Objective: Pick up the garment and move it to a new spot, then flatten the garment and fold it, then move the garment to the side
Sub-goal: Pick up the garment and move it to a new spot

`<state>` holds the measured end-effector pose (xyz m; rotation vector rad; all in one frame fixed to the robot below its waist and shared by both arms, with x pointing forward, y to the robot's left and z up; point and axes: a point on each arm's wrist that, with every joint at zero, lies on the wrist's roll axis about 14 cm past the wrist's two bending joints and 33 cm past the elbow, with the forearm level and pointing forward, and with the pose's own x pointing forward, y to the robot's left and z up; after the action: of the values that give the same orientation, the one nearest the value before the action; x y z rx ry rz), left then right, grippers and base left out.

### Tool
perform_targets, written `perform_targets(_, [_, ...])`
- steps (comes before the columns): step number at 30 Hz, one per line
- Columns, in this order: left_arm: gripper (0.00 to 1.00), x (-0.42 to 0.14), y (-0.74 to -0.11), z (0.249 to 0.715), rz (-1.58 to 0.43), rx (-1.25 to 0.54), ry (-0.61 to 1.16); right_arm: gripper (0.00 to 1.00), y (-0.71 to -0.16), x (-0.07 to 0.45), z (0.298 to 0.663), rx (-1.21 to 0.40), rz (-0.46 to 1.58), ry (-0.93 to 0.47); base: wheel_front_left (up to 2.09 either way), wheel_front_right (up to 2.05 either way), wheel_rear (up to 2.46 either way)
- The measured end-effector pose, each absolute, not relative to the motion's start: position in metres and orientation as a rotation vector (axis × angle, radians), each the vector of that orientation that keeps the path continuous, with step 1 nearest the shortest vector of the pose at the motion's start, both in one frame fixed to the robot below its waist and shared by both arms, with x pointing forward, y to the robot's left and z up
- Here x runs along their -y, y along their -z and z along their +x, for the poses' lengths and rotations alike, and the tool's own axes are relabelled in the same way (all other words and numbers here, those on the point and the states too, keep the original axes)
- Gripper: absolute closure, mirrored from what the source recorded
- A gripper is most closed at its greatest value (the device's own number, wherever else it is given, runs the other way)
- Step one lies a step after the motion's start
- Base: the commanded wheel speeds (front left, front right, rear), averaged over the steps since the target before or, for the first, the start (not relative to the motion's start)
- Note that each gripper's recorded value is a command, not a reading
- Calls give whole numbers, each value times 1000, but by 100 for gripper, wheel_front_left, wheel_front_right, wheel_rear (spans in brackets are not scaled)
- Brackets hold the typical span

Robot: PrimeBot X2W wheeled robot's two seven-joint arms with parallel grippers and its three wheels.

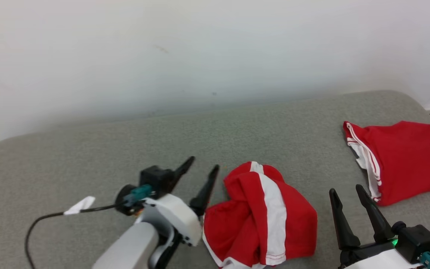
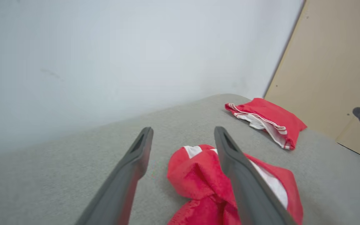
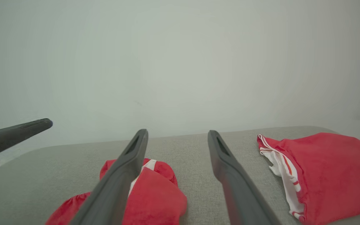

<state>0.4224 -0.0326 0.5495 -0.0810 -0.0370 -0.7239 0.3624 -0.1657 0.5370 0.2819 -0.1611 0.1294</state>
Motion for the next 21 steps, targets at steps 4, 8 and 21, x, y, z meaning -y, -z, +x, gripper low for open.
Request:
perform_targets(4, [0,-16,-559,428,-90,94,581,0,-537,156,363,157,281,-160,0,0,0])
perform_targets(8, [0,-62,-569,428,-111,141,452,0,-536,151,364,152,277,-181,0,0,0])
perform_targets(21, [0,-158,-547,391,-132,144,121,0,-534,154,357,152,276,-172,0,0,0])
